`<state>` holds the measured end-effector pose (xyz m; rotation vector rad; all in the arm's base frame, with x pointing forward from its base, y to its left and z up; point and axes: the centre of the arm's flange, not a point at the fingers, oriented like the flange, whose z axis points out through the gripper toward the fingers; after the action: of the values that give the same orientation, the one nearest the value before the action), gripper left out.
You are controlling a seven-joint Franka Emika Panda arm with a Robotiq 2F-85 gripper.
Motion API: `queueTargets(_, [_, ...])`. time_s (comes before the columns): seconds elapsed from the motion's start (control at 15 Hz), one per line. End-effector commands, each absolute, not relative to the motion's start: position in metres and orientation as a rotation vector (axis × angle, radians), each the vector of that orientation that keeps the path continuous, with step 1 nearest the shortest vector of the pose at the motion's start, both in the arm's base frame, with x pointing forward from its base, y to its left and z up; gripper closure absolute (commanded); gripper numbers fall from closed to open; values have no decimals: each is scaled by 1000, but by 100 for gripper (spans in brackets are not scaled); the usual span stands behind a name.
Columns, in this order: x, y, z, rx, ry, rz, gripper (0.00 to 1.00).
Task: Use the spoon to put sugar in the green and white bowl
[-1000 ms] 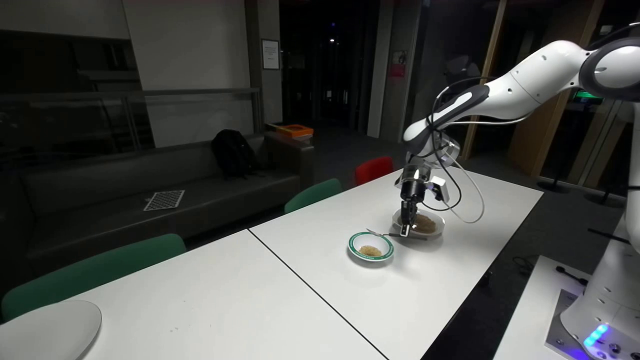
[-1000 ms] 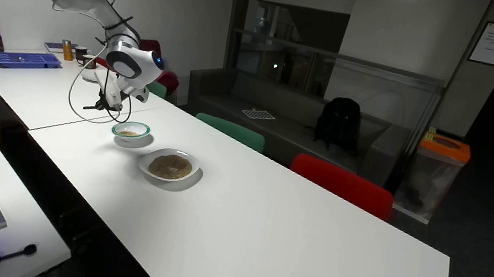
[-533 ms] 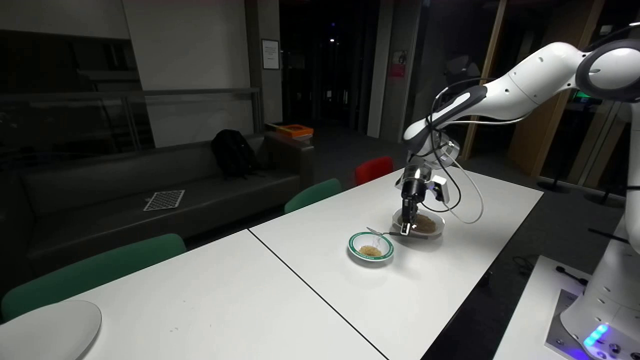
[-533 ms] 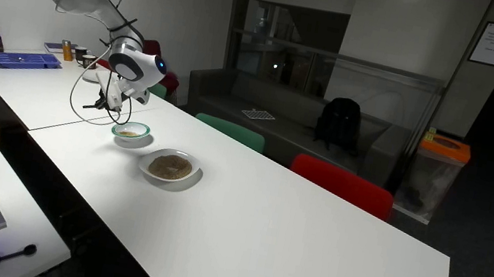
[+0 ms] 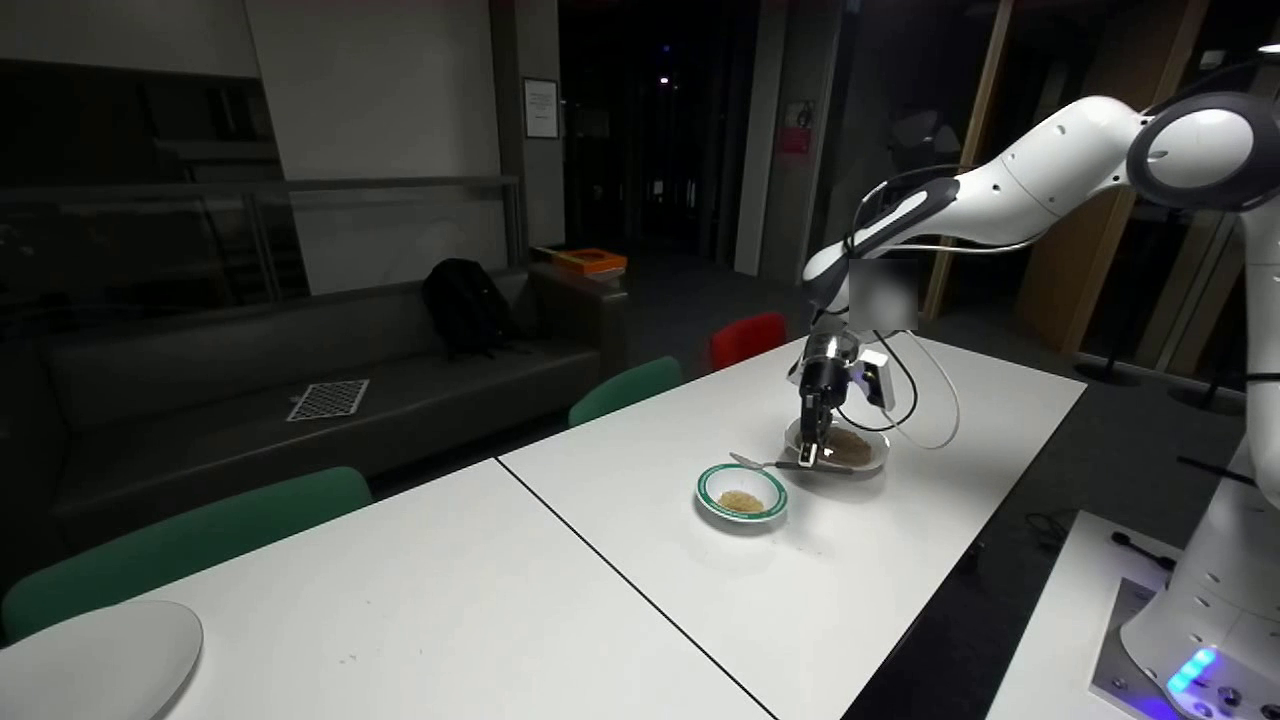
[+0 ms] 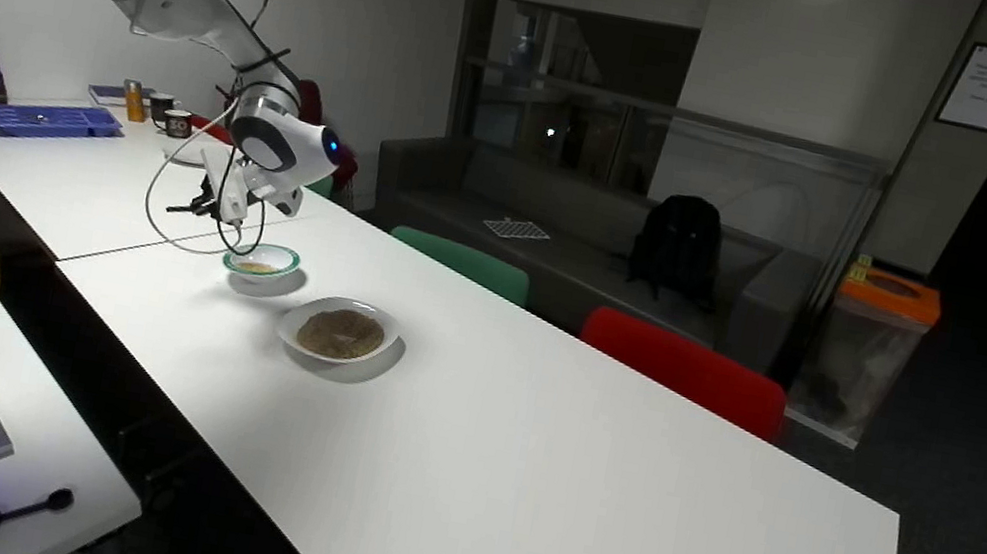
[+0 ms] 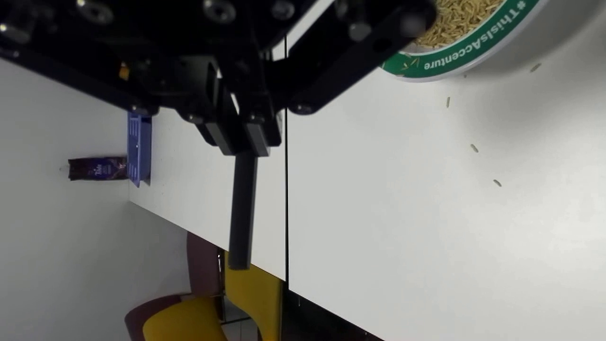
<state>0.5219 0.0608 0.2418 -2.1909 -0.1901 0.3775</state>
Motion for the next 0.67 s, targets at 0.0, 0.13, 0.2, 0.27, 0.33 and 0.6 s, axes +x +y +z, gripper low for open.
queueTargets(0.0, [532, 56, 242, -2103, -192, 381, 97])
queueTargets(0.13, [532, 56, 242, -2078, -190, 386, 97])
queueTargets(0.2, [533, 55, 242, -2071, -190, 384, 97])
queueTargets(0.27, [533, 55, 241, -2071, -190, 385, 97])
queueTargets(0.33, [533, 57, 241, -2085, -200, 381, 97])
queueTargets(0.6, [532, 59, 244, -2073, -226, 369, 97])
